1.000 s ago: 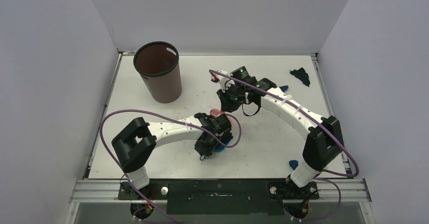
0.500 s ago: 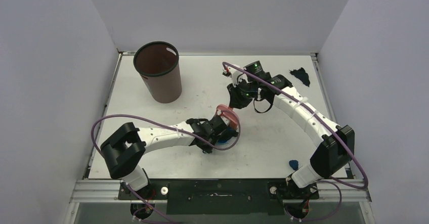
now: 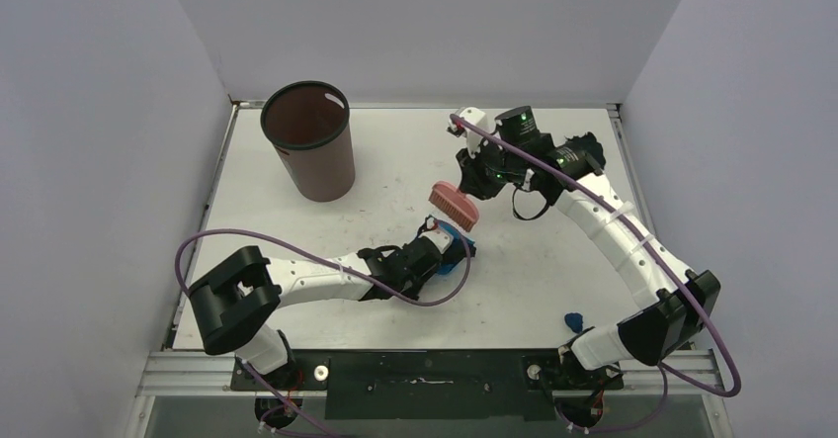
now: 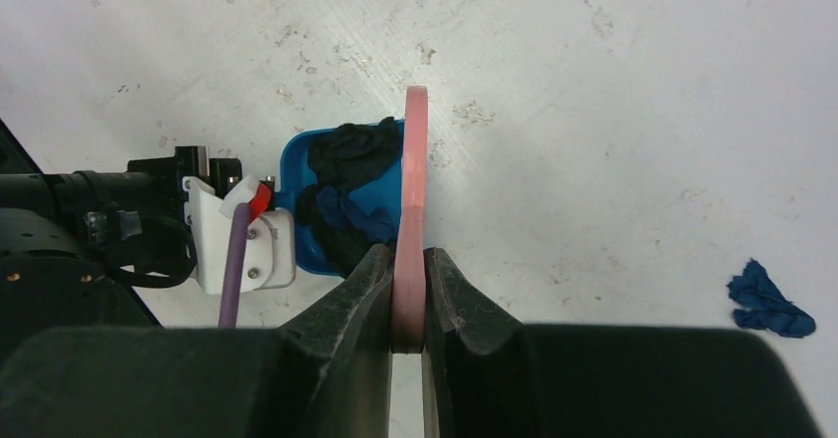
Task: Sweep away the paper scraps from the table
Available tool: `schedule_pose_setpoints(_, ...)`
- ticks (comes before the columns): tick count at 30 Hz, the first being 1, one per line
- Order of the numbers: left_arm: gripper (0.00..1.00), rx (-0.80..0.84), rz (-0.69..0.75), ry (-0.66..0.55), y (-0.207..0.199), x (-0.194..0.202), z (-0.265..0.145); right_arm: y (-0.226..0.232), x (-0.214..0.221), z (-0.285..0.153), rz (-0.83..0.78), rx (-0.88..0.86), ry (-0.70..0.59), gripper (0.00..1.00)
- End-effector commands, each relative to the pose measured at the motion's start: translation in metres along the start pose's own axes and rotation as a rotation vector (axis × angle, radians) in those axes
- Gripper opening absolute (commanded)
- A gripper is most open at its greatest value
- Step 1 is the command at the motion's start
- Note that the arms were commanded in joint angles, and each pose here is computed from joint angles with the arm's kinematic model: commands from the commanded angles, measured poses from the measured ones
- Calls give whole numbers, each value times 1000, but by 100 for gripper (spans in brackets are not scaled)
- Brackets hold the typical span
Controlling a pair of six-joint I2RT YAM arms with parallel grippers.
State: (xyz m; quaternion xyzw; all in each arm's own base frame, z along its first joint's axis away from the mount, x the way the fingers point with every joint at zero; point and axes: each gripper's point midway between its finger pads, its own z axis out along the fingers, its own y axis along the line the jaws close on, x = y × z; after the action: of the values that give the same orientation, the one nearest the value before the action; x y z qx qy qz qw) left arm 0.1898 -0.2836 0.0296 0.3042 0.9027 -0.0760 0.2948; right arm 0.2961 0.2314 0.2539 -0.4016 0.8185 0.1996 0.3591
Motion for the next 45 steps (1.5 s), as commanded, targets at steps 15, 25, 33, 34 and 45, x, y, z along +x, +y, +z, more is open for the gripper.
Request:
schedule_pose_setpoints(15,0,32,-69,-133,-4,-27,-20,-104,-13,-37,129,395,-156,5)
schedule_pose_setpoints(25,0,-1,-193,-310,14,-37,-34,-116,29,-32,280,317,-235,5)
schedule_pose_setpoints(33,0,-25,-199,-321,21,-57,-62,-91,45,-10,317,131,-243,5)
schedule_pose_setpoints(34,0,-38,-199,-303,25,-56,-66,-88,45,-9,314,115,-249,5)
schedule_pose_setpoints(45,0,-19,-254,-195,41,-71,-122,-76,75,2,323,63,-224,5)
